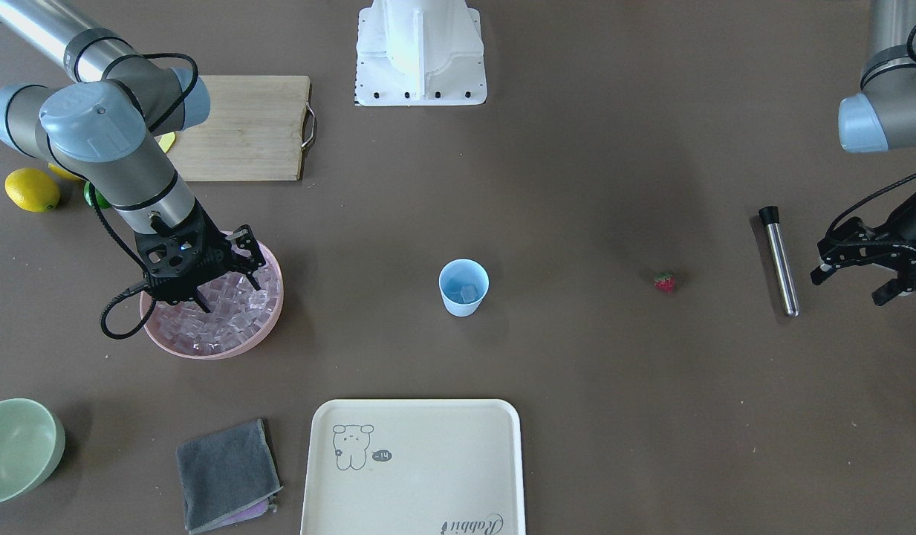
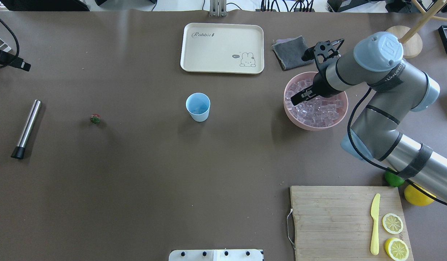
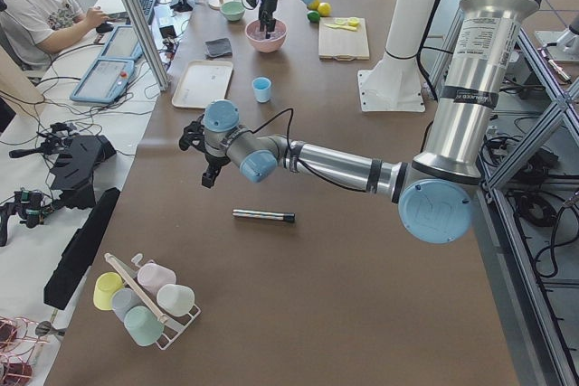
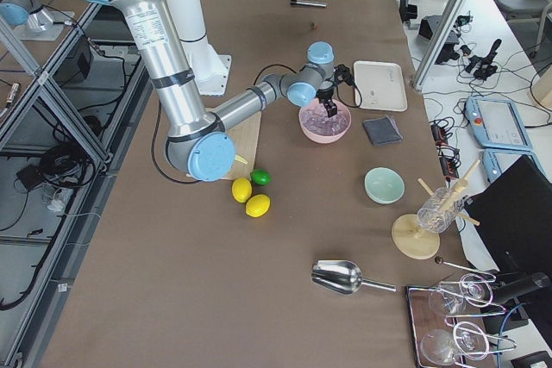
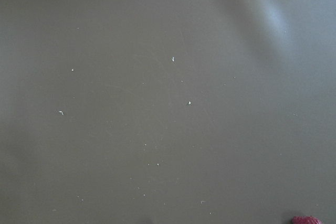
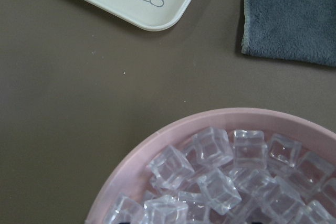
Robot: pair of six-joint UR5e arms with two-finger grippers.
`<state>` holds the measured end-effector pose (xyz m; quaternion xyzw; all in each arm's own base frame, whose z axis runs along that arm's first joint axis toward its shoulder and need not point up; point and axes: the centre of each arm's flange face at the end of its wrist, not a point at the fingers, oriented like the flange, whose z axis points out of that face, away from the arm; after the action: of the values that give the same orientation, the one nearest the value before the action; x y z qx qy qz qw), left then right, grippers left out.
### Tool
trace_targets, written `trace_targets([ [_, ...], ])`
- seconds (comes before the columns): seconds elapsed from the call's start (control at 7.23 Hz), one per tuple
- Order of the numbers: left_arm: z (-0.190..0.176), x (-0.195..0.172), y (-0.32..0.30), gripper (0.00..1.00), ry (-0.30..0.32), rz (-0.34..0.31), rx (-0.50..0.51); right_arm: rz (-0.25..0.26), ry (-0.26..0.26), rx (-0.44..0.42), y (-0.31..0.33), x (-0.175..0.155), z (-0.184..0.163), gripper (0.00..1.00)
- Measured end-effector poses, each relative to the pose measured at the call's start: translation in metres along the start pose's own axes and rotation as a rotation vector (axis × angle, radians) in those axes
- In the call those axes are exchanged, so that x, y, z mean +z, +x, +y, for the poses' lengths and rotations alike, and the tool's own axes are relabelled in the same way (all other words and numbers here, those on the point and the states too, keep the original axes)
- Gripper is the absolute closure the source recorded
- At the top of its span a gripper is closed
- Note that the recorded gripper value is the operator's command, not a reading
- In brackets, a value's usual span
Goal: Mash ice and strawberries in cup
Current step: 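Lower the right gripper into the bowl and grasp a third ice cube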
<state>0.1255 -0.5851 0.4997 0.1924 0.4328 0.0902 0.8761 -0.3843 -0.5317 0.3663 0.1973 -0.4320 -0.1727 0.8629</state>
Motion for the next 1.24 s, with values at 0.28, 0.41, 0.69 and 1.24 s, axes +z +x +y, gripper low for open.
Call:
trace_targets([
  [0.28,0.0039,-0.0002,-0.0002,0.03,0.007,0.002,0.002,-0.033,0.018,-0.026,0.0094,0.0119,0.0057,0.14],
  [0.41,0.0059,-0.0006,-0.0004,0.03,0.015,0.006,0.001,-0.039,0.022,-0.031,0.0103,0.0124,0.0071,0.14],
  [0.69,0.0066,-0.0014,0.0003,0.03,0.022,0.009,-0.005,-0.051,0.024,-0.036,0.0095,0.01,0.0079,0.16],
  [1.24,0.007,-0.0007,0.0006,0.03,0.021,0.01,-0.008,-0.063,0.009,-0.09,0.0136,0.0122,0.0092,0.16],
])
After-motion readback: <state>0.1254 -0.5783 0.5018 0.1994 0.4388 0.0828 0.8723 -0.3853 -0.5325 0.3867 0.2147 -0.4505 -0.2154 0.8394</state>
